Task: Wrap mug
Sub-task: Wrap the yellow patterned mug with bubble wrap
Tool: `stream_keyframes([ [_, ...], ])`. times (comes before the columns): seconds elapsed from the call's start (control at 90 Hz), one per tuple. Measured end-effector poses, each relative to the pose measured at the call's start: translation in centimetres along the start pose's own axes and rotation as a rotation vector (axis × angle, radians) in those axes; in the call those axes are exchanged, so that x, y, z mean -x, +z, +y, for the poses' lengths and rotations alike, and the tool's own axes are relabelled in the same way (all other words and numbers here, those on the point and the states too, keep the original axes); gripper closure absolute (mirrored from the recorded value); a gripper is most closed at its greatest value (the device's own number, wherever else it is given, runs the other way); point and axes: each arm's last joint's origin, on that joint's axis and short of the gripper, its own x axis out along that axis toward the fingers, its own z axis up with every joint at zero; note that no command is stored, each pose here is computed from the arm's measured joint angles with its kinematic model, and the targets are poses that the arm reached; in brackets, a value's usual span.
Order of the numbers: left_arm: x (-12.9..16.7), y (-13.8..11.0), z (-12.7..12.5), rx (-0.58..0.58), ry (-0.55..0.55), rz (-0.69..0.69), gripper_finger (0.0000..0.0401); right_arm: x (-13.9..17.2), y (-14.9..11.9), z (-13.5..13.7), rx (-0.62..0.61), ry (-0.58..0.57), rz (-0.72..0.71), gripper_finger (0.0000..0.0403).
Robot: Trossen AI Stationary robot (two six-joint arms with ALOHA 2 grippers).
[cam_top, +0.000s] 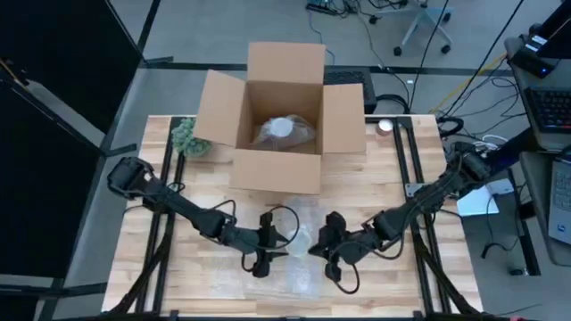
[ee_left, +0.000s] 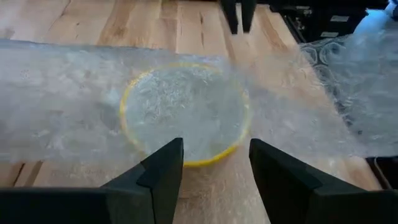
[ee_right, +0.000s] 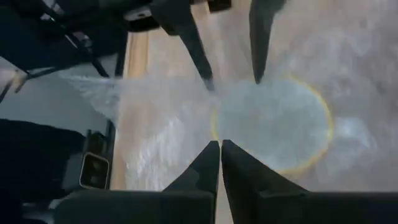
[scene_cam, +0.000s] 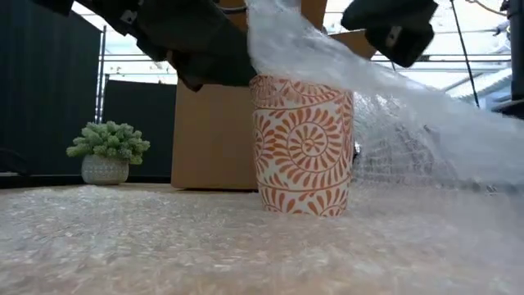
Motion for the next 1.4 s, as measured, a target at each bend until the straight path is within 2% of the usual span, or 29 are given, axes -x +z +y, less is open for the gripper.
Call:
stream_keyframes([
  [0.233, 1.2, 0.8, 0.0, -0.001, -0.005, -0.008, 0.0228, 0.0, 1.5, 0.5, 0.038, 0.075, -0.125, 0.0299],
  [0.533, 1.4, 0.6, 0.2, -0.011, 0.013, 0.032, 0.0228, -0.1, 1.1, 0.3, 0.167, 0.069, -0.084, 0.0227],
  [0.656, 1.4, 0.5, 0.2, -0.012, 0.014, 0.036, 0.0228, 0.0, 0.7, 0.2, 0.201, 0.080, 0.012, 0.0219],
  [0.833, 1.4, 0.5, 0.2, -0.012, 0.014, 0.035, 0.0228, 0.4, 2.4, 2.2, 0.243, 0.080, 0.002, 0.0220],
  [0.911, 1.4, 0.6, 0.2, -0.012, 0.014, 0.034, 0.0228, -0.2, 2.9, 3.2, 0.331, 0.009, 0.061, 0.0222],
  [1.0, 1.4, 0.6, 0.2, -0.012, 0.014, 0.034, 0.0228, -1.6, 2.5, 3.2, 0.416, -0.100, 0.244, 0.0222],
  [1.067, 1.4, 0.6, 0.2, -0.012, 0.014, 0.033, 0.0228, -2.8, 2.2, 2.8, 0.440, -0.177, 0.360, 0.0222],
  [1.122, 1.4, 0.6, 0.2, -0.011, 0.014, 0.033, 0.0228, -3.8, 2.3, 2.7, 0.439, -0.212, 0.397, 0.0222],
  [1.4, 1.4, 0.6, 0.2, -0.008, 0.005, 0.032, 0.0228, -7.2, 2.3, 2.8, 0.423, -0.171, 0.468, 0.0222],
])
